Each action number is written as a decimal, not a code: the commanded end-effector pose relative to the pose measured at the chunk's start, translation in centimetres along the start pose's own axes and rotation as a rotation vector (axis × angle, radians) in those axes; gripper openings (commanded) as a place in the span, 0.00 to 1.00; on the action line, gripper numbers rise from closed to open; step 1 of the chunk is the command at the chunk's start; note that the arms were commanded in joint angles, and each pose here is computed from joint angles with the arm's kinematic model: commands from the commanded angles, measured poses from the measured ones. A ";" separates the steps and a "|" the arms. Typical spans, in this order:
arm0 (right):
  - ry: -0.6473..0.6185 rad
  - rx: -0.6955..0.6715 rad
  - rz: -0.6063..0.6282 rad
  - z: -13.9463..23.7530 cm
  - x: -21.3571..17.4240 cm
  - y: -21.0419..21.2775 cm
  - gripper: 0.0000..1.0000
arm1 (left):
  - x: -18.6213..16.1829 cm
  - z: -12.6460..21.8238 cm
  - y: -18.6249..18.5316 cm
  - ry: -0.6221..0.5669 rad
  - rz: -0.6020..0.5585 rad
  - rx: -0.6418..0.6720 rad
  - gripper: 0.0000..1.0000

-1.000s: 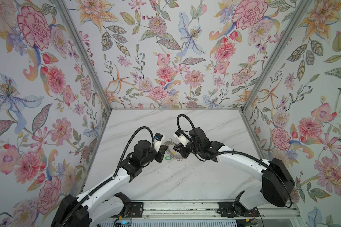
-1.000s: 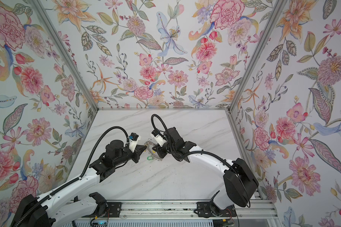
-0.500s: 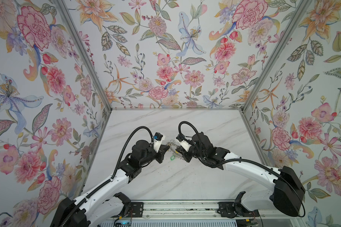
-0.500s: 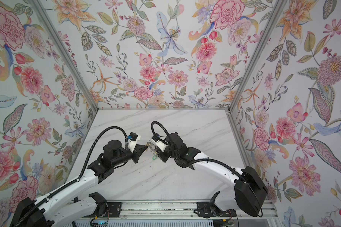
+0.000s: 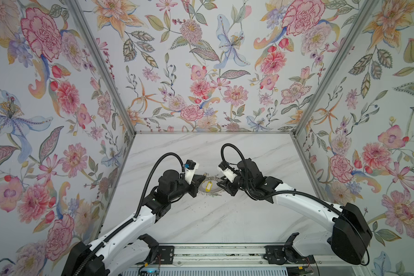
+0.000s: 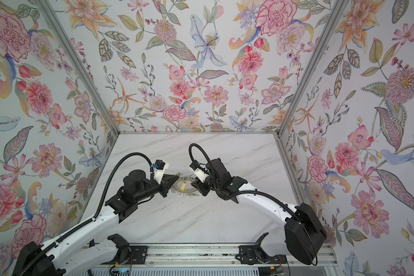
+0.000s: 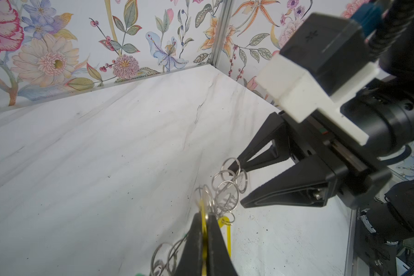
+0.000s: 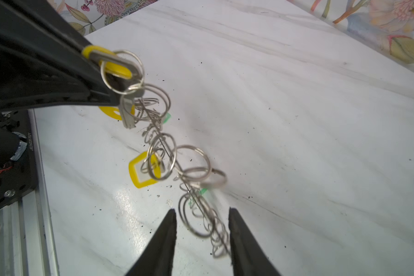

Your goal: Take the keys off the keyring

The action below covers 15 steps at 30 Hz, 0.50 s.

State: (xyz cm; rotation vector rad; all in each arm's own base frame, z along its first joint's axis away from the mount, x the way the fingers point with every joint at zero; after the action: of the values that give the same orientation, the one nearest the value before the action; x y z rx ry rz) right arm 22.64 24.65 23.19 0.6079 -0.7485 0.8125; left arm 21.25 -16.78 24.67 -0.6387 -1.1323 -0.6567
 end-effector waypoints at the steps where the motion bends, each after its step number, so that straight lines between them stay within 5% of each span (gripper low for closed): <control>1: 0.000 0.196 -0.064 1.3 1.8 0.5 0.40 | 1.2 0.4 0.2 -0.056 -0.019 0.005 0.00; 15: -0.016 0.580 -0.137 0.7 5.3 -1.1 0.42 | 1.9 -0.3 -0.8 0.000 -0.075 -0.144 0.00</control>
State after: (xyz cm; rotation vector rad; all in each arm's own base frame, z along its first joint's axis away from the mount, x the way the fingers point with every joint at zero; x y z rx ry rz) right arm 25.63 25.49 27.28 1.0495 -0.5577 0.8670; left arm 21.29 -17.61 24.33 -0.6850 -1.0623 -0.7427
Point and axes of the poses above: each gripper's point midway between its finger pads, its own z axis back along the fingers, its own y axis along the line the jaws close on, x = y × z, the point moved 9 cm from there along z, back along the fingers, and after that the axes turned 6 degrees about -z, right-handed, at the moved point
